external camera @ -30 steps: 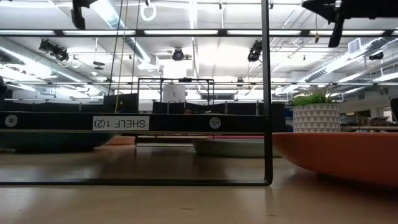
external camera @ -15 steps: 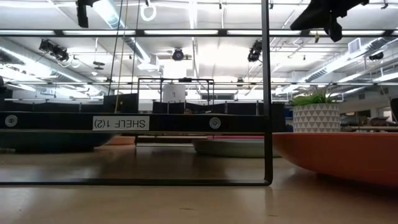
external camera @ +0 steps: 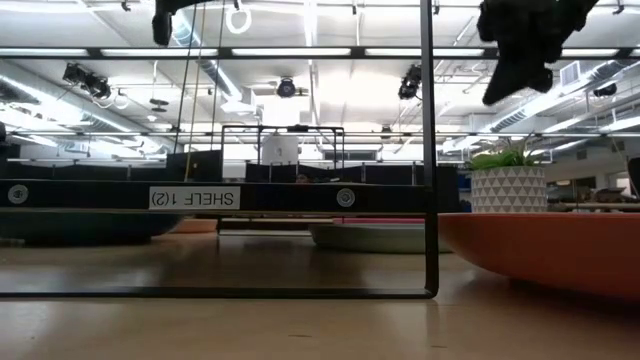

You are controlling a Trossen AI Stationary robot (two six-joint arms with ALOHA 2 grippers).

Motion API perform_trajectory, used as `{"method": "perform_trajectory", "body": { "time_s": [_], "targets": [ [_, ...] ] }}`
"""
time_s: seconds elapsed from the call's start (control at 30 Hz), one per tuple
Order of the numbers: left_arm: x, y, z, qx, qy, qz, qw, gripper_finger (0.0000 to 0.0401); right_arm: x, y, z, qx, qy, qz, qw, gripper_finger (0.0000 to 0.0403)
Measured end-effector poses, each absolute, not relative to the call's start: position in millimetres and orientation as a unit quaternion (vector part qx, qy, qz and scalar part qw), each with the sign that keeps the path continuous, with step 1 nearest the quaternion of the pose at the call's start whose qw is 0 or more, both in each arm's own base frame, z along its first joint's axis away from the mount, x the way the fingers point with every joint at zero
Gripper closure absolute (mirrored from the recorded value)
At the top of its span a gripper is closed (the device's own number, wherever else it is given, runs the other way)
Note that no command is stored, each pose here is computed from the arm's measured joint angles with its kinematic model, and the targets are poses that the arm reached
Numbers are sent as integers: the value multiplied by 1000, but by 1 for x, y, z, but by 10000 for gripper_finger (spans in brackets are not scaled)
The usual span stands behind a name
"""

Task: Place and stack plates onto a shelf
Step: Put the gray plate on the shelf

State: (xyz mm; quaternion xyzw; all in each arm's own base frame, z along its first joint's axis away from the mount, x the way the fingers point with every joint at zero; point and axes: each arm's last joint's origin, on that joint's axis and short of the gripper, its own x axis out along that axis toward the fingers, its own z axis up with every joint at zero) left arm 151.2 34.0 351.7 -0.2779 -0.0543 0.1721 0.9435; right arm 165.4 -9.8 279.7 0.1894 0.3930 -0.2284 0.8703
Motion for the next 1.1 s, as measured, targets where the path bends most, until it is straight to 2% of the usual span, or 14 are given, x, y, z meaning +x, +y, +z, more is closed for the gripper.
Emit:
{"method": "perform_trajectory", "body": {
  "time_s": [0.17, 0.27, 0.37, 0.57, 0.83, 1.1],
  "targets": [
    [161, 39, 376, -232, 3, 217, 948, 341, 183, -10, 263, 130, 454, -218, 854, 283],
    [165, 43, 389, -212, 41, 224, 950, 320, 192, -13, 250, 87, 495, -213, 838, 252],
    [169, 47, 402, -200, 54, 226, 952, 291, 201, -18, 234, 71, 527, -203, 822, 238],
    [167, 53, 427, -190, 51, 244, 950, 249, 216, -22, 211, 76, 571, -154, 803, 248],
    [155, 64, 450, -200, 13, 276, 940, 245, 229, -26, 190, 67, 602, -126, 785, 274],
    [144, 66, 471, -201, -26, 287, 936, 245, 235, -26, 178, 61, 621, -98, 775, 280]
  ]
}}
